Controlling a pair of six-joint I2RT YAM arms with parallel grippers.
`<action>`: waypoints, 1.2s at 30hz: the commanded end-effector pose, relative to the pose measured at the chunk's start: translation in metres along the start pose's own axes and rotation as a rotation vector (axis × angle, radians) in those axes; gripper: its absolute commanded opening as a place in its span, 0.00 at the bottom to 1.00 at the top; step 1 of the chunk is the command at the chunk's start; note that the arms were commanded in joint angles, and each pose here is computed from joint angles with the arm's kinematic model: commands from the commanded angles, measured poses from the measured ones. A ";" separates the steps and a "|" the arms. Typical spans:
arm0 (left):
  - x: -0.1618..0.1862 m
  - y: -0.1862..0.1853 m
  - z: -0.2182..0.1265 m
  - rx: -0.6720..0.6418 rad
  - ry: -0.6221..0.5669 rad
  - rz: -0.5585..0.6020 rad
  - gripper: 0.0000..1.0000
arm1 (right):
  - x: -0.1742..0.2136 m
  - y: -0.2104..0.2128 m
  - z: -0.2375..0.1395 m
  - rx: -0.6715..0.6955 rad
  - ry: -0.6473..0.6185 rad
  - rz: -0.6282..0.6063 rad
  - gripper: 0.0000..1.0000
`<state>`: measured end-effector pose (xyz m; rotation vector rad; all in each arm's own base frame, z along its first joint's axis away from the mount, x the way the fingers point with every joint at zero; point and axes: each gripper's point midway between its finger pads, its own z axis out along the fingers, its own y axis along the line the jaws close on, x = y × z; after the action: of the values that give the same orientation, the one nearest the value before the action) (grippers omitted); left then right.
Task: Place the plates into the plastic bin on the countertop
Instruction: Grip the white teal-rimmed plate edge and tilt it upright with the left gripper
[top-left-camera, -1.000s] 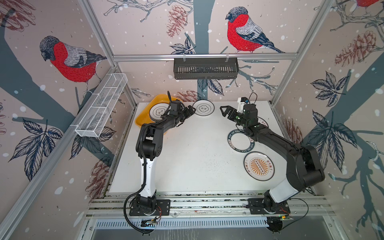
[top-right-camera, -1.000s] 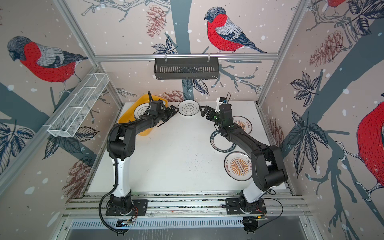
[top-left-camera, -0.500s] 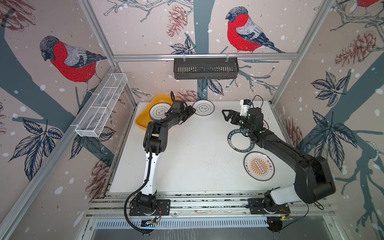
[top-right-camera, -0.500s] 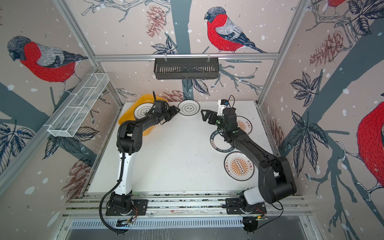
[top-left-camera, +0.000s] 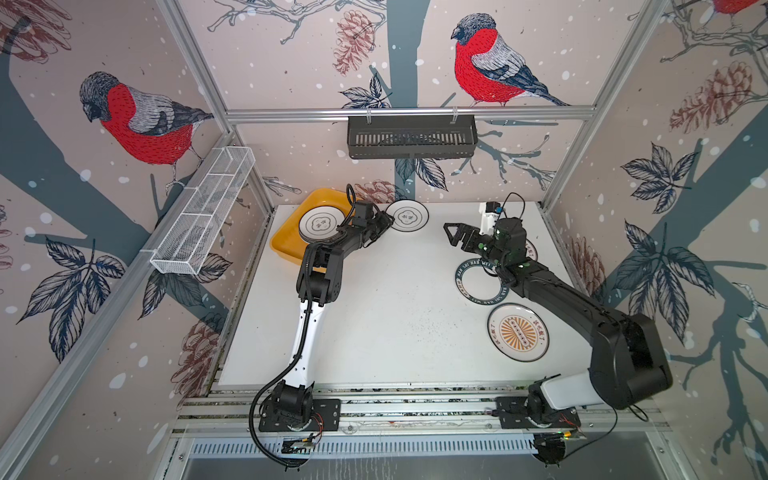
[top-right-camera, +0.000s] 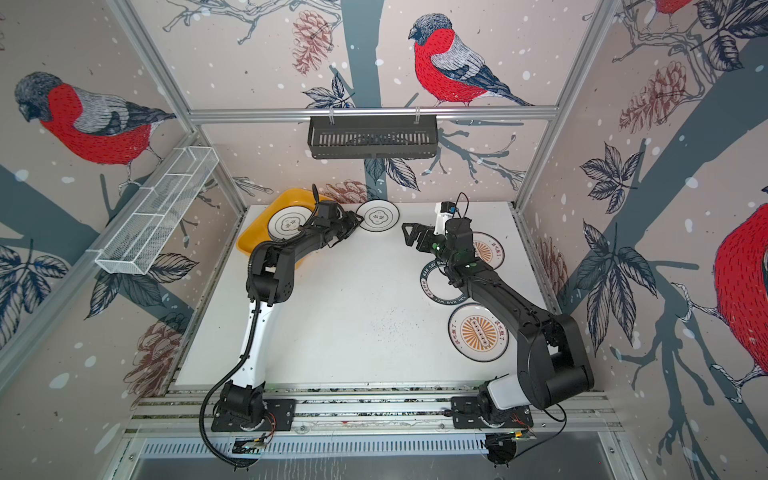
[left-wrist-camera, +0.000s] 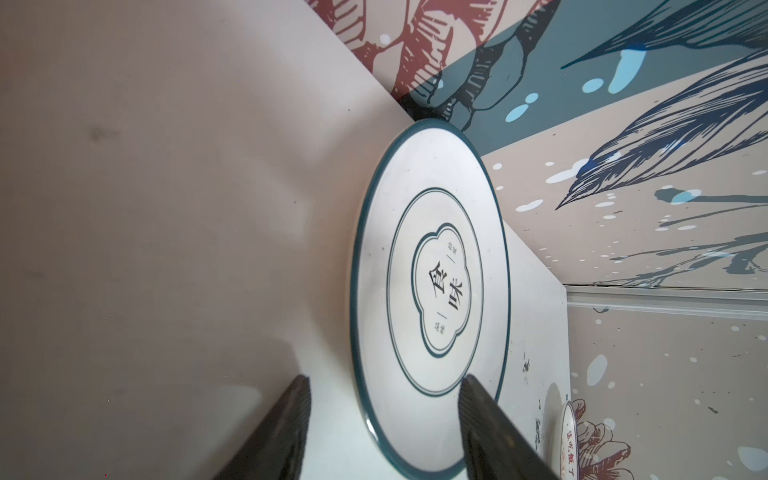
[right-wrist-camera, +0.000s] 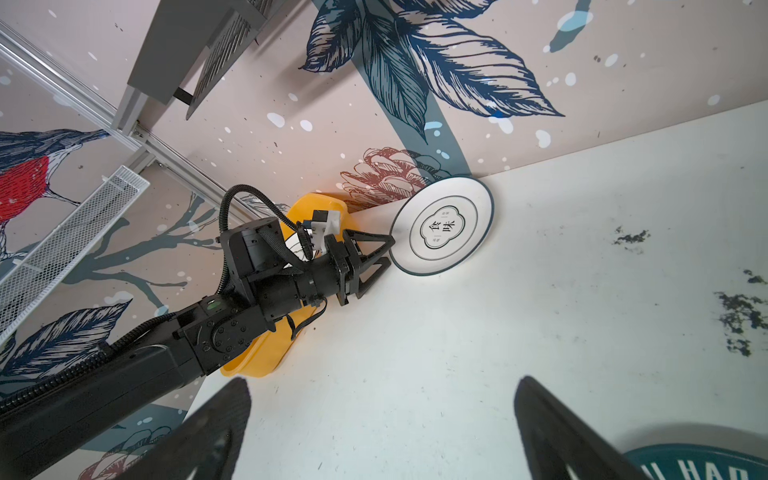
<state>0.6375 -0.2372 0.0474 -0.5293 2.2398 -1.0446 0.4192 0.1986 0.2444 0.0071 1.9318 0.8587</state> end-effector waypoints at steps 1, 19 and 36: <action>0.007 0.012 0.008 -0.024 0.002 -0.057 0.51 | 0.000 0.001 -0.002 -0.006 -0.003 0.003 1.00; 0.010 0.014 -0.001 0.023 -0.042 -0.138 0.09 | 0.006 -0.005 -0.001 0.016 0.011 0.028 1.00; 0.000 -0.045 -0.055 0.159 -0.080 -0.080 0.00 | 0.009 -0.004 -0.005 0.008 0.003 0.040 1.00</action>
<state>0.6026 -0.2315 0.0756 -0.6711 2.1454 -1.1523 0.4121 0.1955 0.2291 0.0447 1.9744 0.8648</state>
